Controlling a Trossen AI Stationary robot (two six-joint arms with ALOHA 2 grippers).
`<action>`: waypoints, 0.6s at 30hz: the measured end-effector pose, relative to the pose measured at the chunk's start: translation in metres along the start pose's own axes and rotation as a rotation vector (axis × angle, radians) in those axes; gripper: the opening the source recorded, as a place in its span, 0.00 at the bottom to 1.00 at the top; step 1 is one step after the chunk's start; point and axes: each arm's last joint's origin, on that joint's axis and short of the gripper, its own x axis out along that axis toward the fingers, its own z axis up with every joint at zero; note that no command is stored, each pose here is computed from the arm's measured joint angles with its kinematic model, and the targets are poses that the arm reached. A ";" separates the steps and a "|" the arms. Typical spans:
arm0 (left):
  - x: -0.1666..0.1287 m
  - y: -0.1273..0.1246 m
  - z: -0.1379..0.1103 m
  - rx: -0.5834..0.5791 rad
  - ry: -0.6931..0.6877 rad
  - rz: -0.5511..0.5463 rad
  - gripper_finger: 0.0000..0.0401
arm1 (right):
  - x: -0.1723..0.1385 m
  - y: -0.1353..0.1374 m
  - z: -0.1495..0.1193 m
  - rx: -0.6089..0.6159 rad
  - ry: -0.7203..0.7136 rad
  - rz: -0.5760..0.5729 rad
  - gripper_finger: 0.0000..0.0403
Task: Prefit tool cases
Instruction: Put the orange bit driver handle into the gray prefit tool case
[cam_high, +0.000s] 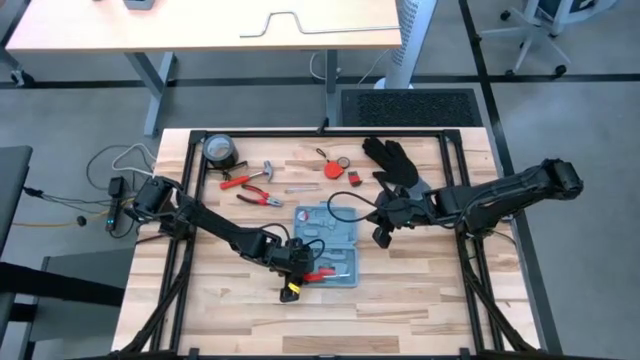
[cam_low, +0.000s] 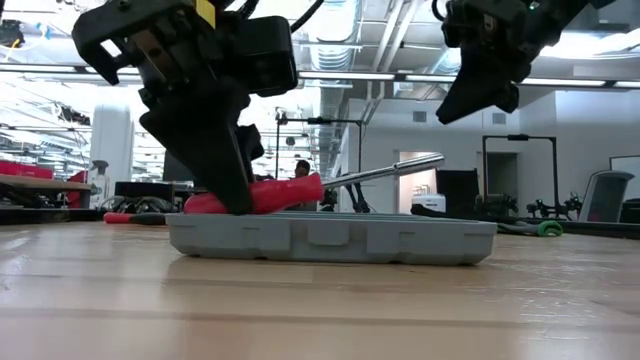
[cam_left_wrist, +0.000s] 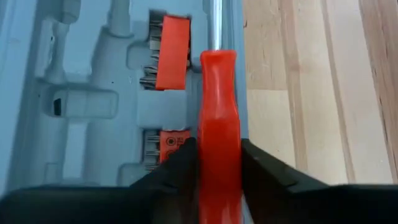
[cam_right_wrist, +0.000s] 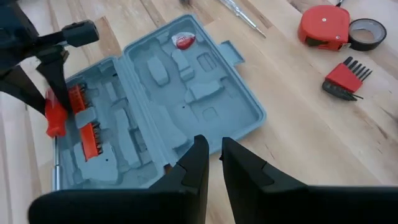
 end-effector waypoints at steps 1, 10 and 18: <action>0.000 0.000 0.000 0.000 -0.001 0.002 0.28 | 0.000 0.000 0.000 0.001 0.000 -0.001 0.14; -0.001 -0.001 0.002 -0.007 -0.002 0.005 0.40 | 0.000 0.000 0.001 0.006 -0.009 0.005 0.14; -0.020 0.000 0.015 -0.002 -0.057 0.038 0.32 | -0.001 0.018 0.004 0.013 -0.053 0.163 0.13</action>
